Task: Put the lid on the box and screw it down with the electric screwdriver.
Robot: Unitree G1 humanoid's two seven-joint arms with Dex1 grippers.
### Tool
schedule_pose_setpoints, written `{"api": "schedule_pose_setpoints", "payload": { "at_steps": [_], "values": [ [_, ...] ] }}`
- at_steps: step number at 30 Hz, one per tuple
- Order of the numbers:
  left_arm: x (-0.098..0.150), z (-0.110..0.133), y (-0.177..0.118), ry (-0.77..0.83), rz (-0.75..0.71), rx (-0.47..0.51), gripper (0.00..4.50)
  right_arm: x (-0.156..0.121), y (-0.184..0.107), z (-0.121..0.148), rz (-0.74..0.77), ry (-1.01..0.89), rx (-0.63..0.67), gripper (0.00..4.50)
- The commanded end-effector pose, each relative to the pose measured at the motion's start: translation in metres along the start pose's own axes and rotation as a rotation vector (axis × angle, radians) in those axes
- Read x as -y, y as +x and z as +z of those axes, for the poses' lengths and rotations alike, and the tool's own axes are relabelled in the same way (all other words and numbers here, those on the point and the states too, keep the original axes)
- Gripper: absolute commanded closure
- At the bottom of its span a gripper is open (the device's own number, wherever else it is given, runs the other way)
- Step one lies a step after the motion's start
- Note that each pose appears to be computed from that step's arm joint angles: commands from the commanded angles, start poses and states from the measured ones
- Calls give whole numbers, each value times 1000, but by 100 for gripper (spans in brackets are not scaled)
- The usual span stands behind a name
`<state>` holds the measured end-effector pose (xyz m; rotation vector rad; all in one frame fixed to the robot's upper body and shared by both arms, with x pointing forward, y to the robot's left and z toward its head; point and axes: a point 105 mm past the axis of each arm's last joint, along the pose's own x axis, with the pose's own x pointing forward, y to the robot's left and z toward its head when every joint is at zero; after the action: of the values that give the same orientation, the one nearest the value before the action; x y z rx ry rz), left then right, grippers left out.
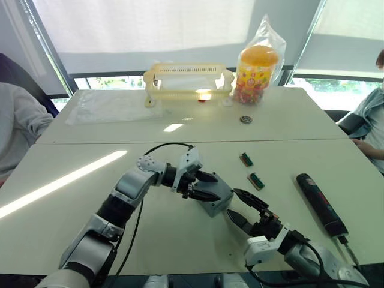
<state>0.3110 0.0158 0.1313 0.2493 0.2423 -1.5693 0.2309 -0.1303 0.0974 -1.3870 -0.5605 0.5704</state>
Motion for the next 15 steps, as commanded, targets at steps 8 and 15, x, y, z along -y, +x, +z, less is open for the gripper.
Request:
{"api": "schedule_pose_setpoints", "payload": {
  "at_steps": [8, 15],
  "values": [
    [11, -7, 1, -32, -29, -6, 138, 13, -1, 0, -66, 10, -3, 6],
    [14, -7, -1, -20, -43, -14, 138, 15, -1, -4, -78, 11, -19, 6]
  ]
}}
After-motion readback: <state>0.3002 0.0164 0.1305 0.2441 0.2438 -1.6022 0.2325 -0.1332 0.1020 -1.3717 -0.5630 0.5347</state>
